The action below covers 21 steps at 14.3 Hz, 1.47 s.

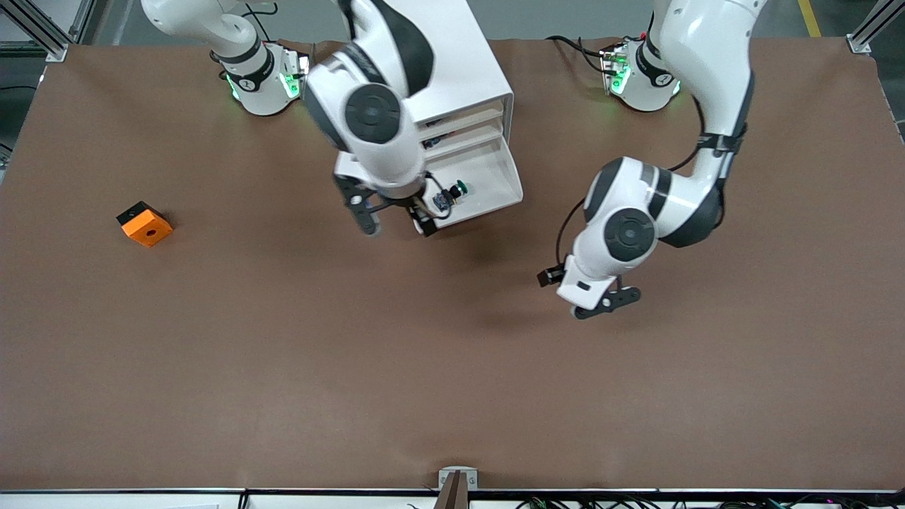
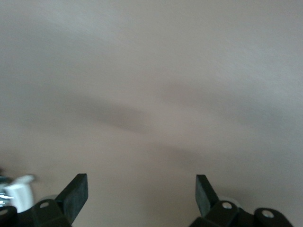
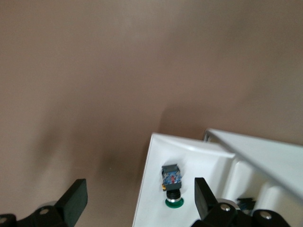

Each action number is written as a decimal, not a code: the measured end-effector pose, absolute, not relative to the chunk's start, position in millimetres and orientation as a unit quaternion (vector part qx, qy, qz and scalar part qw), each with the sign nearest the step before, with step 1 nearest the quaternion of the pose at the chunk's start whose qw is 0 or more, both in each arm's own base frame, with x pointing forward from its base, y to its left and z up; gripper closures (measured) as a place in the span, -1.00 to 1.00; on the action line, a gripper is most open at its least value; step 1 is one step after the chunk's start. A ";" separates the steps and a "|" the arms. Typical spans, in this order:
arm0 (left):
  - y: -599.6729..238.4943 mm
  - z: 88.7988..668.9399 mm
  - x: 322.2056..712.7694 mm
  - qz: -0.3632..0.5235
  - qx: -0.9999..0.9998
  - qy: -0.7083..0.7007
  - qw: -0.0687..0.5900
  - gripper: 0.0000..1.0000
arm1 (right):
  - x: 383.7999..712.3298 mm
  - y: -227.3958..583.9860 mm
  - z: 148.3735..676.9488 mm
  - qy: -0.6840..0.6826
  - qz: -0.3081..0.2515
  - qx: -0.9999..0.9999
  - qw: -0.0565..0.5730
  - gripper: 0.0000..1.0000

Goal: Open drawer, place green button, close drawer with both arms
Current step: 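Raise the right gripper from the drawer while the left gripper reaches the drawer, then push the drawer closed with the left gripper while the right gripper returns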

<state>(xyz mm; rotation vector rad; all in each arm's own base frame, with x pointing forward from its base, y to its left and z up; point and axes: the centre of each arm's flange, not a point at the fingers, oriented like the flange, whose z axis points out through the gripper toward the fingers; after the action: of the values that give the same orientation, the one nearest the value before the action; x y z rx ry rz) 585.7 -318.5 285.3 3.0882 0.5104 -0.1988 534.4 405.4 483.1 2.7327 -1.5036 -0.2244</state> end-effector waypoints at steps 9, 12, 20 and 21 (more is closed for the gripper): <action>-423.8 229.5 483.4 -0.115 0.982 0.149 0.003 -1.00 | 559.6 168.8 610.3 -0.193 -0.079 0.978 0.016 -1.00; -447.4 222.0 449.2 -0.138 0.982 0.130 0.003 -1.00 | 565.5 115.6 605.3 -0.134 -0.085 0.987 0.019 -1.00; -494.5 221.1 380.9 -0.179 0.975 0.132 0.003 -1.00 | 577.7 -11.2 605.5 -0.047 -0.077 0.996 -0.002 -1.00; -499.3 221.3 372.8 -0.184 0.974 0.131 0.003 -1.00 | 576.8 -17.7 607.1 -0.041 -0.075 0.996 -0.003 -1.00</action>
<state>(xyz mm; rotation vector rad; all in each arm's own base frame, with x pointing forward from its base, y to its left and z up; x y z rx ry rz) 372.8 -499.3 221.3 3.0554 0.4118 -0.5766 576.8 -17.7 607.1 3.1365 -0.1294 -0.2376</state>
